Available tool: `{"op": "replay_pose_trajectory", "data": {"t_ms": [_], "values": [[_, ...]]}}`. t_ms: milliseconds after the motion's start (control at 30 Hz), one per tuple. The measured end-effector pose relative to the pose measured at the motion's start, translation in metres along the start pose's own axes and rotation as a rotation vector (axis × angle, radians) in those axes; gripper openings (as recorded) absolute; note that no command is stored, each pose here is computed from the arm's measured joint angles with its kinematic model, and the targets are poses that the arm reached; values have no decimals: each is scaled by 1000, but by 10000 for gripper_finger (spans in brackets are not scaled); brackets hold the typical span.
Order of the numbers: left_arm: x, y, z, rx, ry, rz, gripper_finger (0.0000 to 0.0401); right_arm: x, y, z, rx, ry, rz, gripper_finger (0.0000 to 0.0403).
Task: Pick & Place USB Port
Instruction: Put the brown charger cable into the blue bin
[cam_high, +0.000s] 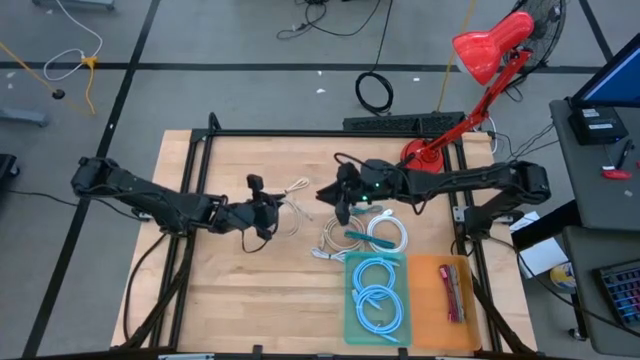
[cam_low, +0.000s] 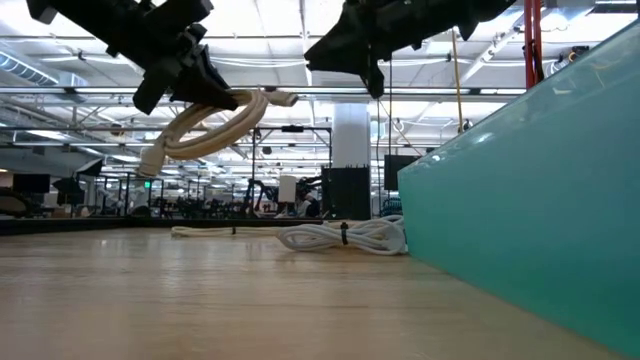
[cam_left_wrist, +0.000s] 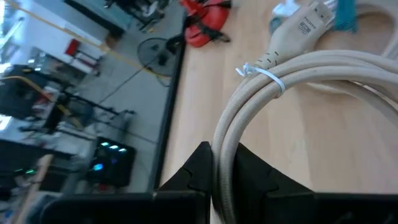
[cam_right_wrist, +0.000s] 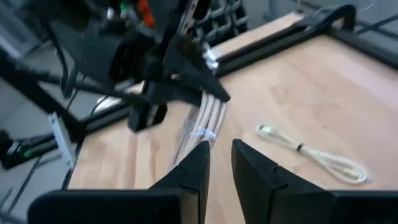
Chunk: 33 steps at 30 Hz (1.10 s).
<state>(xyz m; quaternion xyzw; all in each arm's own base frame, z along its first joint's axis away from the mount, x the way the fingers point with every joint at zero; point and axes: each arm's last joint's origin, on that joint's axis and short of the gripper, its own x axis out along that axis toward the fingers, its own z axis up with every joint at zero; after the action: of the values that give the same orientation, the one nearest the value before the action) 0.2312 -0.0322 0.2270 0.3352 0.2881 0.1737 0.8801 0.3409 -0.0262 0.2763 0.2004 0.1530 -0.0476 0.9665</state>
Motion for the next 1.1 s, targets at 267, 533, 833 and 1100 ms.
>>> {"op": "replay_pose_trajectory", "data": {"t_ms": [267, 533, 833, 1100], "values": [[-5, -7, -2, 7, 22, -22, 36, 23, -2, -7, 33, -47, 93, 127], [-16, -18, 5, 58, -43, -81, 36, 65, -2, -33, 427, 86, 395, 202], [-26, -24, 16, 60, -122, -111, 35, 81, -3, -35, 373, 63, 346, 231], [-24, -22, 17, 67, -125, -92, 35, 84, 3, -41, 330, 30, 317, 231]]}}
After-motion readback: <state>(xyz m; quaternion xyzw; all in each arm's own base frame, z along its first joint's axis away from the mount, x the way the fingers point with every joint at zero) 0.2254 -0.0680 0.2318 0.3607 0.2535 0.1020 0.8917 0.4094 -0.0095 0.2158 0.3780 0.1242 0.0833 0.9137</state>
